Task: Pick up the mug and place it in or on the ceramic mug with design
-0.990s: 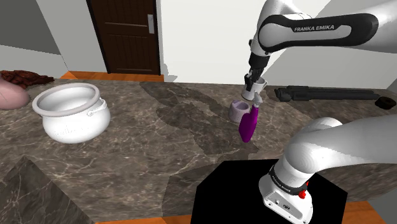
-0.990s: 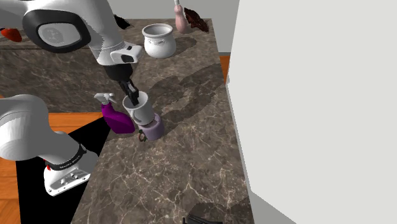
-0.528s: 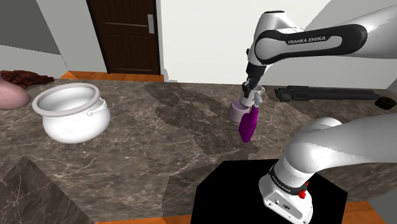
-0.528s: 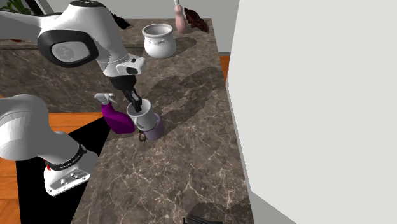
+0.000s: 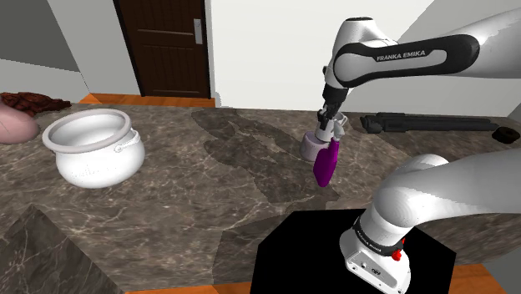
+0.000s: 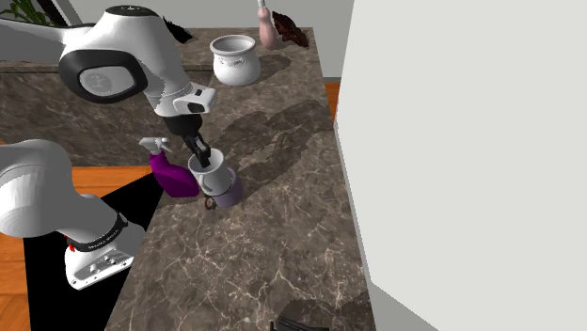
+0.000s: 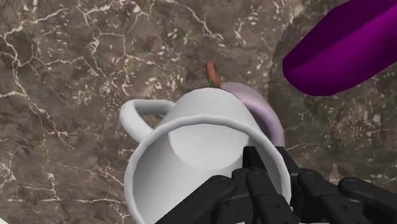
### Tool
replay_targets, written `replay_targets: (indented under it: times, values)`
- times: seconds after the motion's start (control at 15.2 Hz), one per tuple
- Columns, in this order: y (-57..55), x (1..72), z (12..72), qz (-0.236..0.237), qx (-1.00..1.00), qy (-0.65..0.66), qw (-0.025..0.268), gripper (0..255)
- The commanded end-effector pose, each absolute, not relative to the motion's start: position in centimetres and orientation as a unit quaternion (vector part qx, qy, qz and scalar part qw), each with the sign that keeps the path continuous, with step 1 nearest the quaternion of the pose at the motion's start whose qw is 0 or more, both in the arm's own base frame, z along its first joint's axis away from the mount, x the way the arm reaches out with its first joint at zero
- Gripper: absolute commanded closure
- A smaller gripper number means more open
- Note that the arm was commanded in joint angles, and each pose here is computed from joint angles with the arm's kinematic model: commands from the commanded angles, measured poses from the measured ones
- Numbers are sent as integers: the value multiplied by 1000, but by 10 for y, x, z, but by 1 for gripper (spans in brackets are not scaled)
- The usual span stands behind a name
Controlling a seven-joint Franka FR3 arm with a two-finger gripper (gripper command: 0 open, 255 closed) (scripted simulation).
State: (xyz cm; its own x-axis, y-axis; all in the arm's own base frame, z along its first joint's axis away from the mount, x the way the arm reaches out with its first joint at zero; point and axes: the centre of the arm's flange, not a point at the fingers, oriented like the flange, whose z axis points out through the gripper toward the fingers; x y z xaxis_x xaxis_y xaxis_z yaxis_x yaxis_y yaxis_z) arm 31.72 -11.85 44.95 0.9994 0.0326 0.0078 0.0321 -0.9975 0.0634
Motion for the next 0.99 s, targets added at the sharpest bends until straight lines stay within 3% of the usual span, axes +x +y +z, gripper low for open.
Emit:
replay_targets:
  times: [0.0, 0.92]
  values:
    - [-118, 317, 449, 4, 999, 16, 31, 0]
    - [-115, 317, 499, 4, 999, 16, 31, 0]
